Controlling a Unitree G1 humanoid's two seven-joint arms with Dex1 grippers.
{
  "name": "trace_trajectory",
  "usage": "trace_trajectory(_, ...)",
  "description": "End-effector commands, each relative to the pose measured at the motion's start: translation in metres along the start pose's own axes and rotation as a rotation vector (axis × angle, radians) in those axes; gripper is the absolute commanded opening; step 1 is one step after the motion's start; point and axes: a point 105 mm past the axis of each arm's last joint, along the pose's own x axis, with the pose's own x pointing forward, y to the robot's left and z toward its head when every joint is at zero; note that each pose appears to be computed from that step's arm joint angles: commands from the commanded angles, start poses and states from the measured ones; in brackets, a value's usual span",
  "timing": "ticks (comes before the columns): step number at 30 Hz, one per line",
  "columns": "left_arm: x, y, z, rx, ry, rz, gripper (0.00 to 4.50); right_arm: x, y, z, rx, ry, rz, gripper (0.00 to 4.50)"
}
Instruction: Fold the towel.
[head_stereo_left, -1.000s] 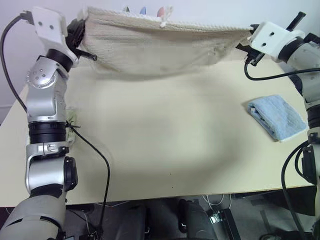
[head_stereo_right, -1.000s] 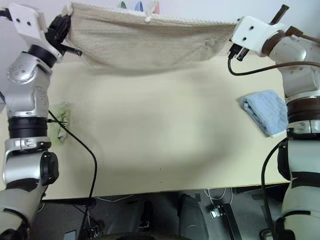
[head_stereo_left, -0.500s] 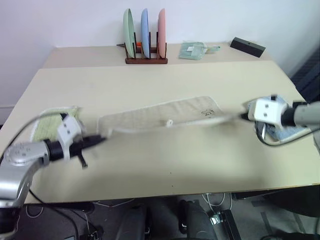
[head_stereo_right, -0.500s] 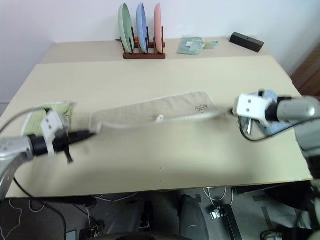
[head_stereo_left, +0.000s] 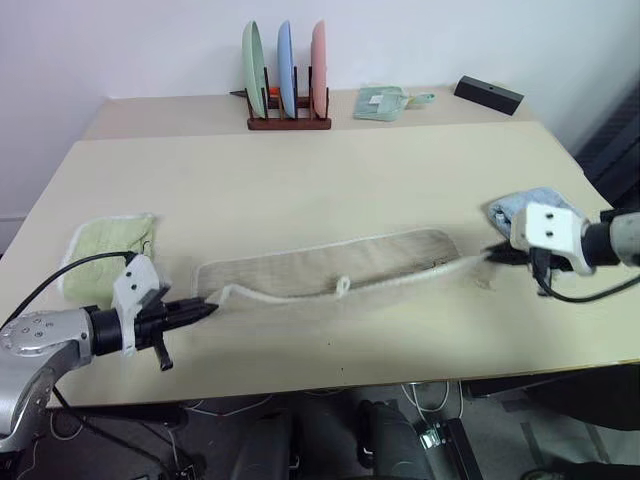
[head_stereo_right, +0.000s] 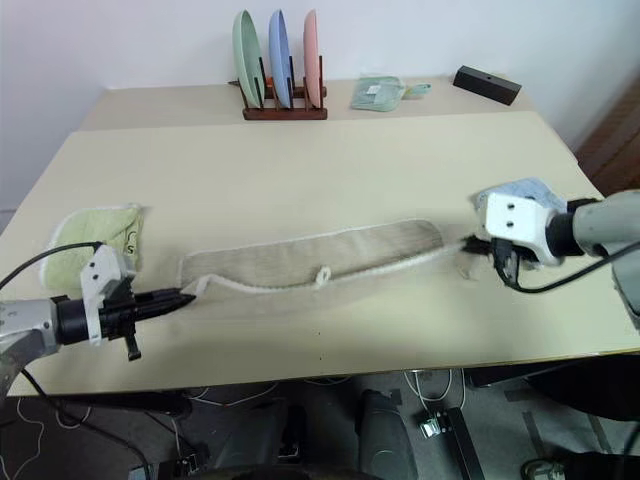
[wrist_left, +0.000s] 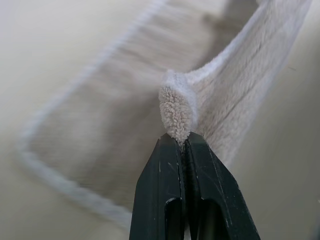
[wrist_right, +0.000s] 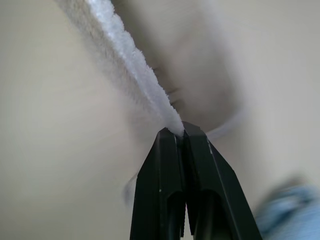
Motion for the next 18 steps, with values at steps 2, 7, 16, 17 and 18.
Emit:
trace_trajectory(2,-0.003,0.029,0.002,0.004,-0.04,0.127,0.0,0.016,-0.025,-0.008,-0.029,0.016,-0.092,0.07)
trace_trajectory(7,0.009,0.046,-0.003,0.019,-0.036,0.179,0.0,0.042,-0.042,-0.015,-0.047,0.013,-0.151,0.07)
trace_trajectory(16,0.028,0.054,-0.008,-0.011,-0.036,0.207,0.0,0.066,-0.046,-0.022,-0.022,0.003,-0.169,0.07)
trace_trajectory(17,0.028,0.056,-0.008,-0.013,-0.038,0.217,0.0,0.067,-0.046,-0.023,-0.023,0.002,-0.17,0.3)
trace_trajectory(18,0.029,0.059,-0.008,-0.013,-0.048,0.236,0.0,0.067,-0.045,-0.024,-0.02,0.005,-0.167,0.61)
